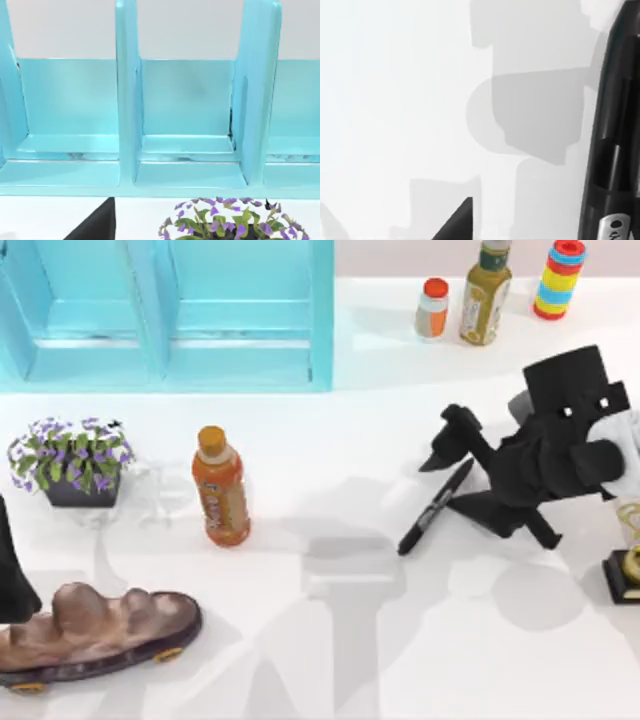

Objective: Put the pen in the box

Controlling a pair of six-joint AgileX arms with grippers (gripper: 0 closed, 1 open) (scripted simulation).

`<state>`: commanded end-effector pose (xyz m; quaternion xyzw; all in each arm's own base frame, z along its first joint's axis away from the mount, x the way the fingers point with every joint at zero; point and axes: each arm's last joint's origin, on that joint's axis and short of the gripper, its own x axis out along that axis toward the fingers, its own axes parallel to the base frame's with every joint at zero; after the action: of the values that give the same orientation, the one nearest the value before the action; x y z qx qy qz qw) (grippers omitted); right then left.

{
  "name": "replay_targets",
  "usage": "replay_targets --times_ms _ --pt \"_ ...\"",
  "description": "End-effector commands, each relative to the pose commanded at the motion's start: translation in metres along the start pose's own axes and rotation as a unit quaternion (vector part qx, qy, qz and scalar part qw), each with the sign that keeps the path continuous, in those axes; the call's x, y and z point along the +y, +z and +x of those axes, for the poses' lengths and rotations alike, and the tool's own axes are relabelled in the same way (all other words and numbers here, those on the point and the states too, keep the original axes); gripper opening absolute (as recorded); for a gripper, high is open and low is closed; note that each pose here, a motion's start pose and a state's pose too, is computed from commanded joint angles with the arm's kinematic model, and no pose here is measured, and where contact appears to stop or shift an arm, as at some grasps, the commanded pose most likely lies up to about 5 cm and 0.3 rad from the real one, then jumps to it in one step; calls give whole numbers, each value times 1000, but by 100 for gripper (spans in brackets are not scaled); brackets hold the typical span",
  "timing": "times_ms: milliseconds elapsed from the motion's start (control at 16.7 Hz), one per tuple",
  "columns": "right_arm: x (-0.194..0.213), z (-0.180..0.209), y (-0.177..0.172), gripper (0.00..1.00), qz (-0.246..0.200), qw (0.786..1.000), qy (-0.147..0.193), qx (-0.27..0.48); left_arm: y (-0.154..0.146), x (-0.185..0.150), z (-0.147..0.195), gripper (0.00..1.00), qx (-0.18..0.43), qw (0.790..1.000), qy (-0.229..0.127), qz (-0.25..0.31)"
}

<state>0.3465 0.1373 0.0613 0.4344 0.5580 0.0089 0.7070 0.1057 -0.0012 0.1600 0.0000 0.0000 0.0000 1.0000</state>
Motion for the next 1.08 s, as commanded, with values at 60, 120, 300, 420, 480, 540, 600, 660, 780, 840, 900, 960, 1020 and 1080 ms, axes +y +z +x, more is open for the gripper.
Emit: replay_targets --times_ms 60,120,300,420,480,540,600,660,780,840,900,960,1020,1080 --pt "0 0 0 47 0 1000 0 0 0 0 0 100 0 1000 0 0" --pt "0 0 0 40 0 1000 0 0 0 0 0 100 0 1000 0 0" --pt "0 0 0 17 0 1000 0 0 0 0 0 100 0 1000 0 0" --pt "0 0 0 2 0 1000 0 0 0 0 0 100 0 1000 0 0" --pt "0 0 0 0 0 1000 0 0 0 0 0 100 0 1000 0 0" --pt "0 0 0 0 0 1000 0 0 0 0 0 100 0 1000 0 0" --pt "0 0 0 0 0 1000 0 0 0 0 0 100 0 1000 0 0" --pt "0 0 0 0 0 1000 0 0 0 0 0 100 0 1000 0 0" --pt "0 0 0 0 0 1000 0 0 0 0 0 100 0 1000 0 0" --pt "0 0 0 0 0 1000 0 0 0 0 0 100 0 1000 0 0" --pt "0 0 0 0 0 1000 0 0 0 0 0 100 0 1000 0 0" --pt "7 -25 3 0 -2 1000 -4 1 0 0 0 100 0 1000 0 0" --pt "8 -25 3 0 -2 1000 -4 1 0 0 0 100 0 1000 0 0" --pt "10 -27 4 0 -2 1000 -4 1 0 0 0 100 0 1000 0 0"
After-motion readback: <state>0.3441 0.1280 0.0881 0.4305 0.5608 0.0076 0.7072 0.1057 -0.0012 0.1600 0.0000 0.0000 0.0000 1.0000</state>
